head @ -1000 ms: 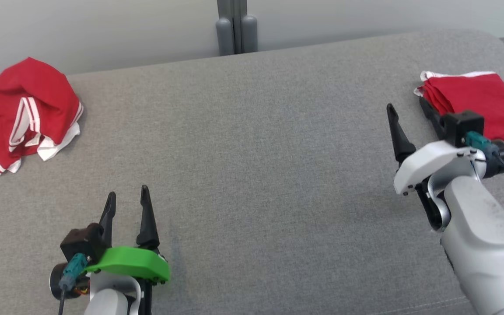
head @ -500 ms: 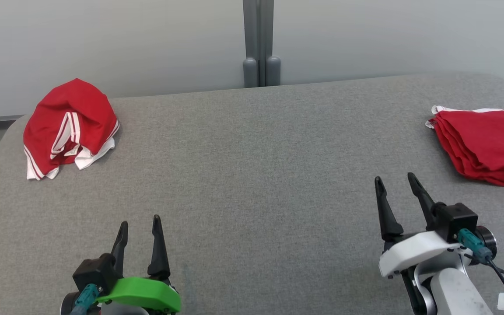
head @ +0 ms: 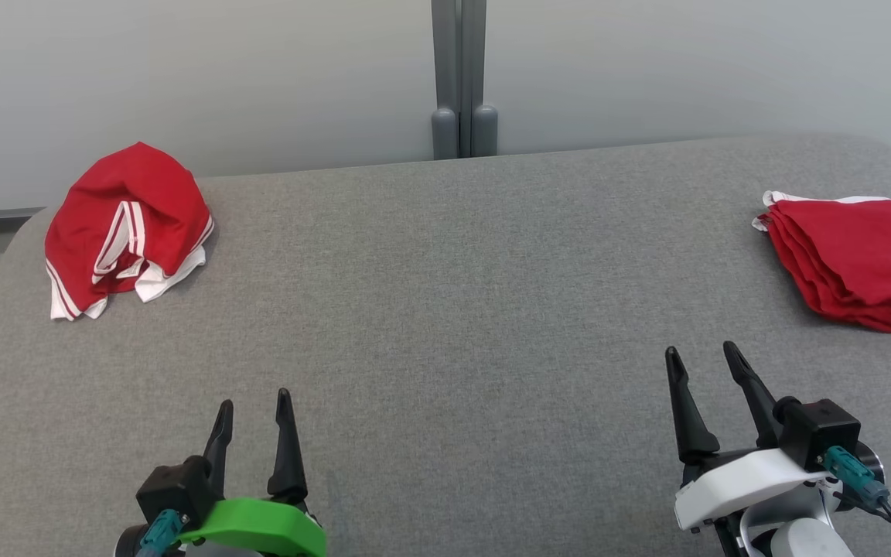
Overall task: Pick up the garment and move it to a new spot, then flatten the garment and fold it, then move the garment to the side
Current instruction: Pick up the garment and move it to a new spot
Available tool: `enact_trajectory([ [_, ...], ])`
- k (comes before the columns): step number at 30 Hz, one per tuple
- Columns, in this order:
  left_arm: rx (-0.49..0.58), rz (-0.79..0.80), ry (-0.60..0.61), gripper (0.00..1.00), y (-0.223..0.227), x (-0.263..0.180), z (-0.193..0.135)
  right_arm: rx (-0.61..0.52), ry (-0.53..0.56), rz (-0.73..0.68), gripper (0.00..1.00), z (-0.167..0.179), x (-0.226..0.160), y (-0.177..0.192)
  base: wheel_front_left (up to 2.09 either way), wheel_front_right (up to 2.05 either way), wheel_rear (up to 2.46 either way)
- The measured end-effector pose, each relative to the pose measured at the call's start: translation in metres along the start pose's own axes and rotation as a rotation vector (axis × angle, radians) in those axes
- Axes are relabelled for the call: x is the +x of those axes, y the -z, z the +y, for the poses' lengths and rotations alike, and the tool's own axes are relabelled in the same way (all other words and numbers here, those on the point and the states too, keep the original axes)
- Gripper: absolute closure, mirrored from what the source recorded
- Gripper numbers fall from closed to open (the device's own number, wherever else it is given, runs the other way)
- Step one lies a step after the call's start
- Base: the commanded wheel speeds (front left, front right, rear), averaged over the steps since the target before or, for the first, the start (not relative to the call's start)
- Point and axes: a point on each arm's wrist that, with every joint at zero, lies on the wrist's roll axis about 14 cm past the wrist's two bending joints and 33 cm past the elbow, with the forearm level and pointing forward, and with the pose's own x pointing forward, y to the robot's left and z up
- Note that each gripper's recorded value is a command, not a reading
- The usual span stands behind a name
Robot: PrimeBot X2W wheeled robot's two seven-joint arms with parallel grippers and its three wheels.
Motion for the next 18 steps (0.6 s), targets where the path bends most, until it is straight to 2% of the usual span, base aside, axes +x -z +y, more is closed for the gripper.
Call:
enact_trajectory([
  [18, 0.001, -0.002, -0.012, 0.00, -0.0004, -0.0033, 0.0036, -0.001, -0.024, 0.006, 0.00, 0.0073, 0.0032, -0.0004, 0.00, 0.00, 0.00],
])
